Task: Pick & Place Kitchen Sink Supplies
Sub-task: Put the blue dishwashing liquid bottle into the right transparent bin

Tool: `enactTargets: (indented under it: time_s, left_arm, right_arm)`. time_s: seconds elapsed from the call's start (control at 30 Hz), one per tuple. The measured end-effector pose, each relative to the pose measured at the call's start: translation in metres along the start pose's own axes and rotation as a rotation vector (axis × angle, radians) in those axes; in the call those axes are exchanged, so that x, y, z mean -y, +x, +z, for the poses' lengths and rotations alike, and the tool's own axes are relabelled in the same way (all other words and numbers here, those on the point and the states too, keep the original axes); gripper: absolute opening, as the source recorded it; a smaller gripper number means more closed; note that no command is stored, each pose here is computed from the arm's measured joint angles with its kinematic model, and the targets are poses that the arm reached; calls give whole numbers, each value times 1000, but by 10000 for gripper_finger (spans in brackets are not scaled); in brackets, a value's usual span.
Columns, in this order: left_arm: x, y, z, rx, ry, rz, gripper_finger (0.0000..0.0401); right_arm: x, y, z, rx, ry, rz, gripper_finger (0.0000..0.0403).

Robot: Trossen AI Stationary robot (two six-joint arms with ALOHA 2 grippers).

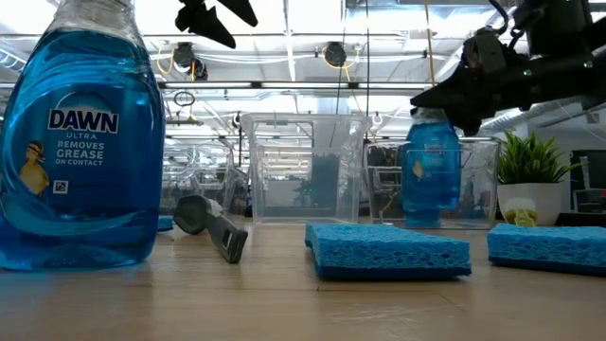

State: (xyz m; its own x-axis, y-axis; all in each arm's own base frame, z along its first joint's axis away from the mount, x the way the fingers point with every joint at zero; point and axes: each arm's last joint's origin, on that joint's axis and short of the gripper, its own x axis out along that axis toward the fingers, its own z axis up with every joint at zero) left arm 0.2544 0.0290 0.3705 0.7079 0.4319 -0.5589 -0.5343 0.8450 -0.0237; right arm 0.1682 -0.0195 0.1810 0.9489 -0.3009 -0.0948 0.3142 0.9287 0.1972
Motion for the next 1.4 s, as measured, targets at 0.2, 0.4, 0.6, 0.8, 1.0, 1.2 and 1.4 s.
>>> enactTargets:
  time_s: [0.2, 0.4, 0.6, 0.8, 1.0, 1.2, 1.4]
  left_arm:
    - [0, 0, 0, 0, 0, 0, 374]
    - [0, 0, 0, 1, -1, -1, 366]
    - [0, 0, 0, 3, -1, -1, 365]
    - [0, 0, 0, 4, -2, -2, 365]
    - [0, 0, 0, 4, -9, -2, 365]
    - [0, 0, 0, 4, -9, -2, 365]
    - [0, 0, 0, 4, -9, -2, 365]
  right_arm:
    - [-6, 7, 18, -124, -142, -21, 134]
    - [-8, 9, 27, -182, -212, -28, 134]
    - [-4, 8, 20, -200, -210, -91, 134]
    - [-3, 6, 13, -217, -191, -97, 134]
    - [-2, 5, 10, -227, -192, -100, 138]
    - [-2, 5, 10, -222, -192, -102, 153]
    - [-2, 6, 11, -214, -189, -100, 175]
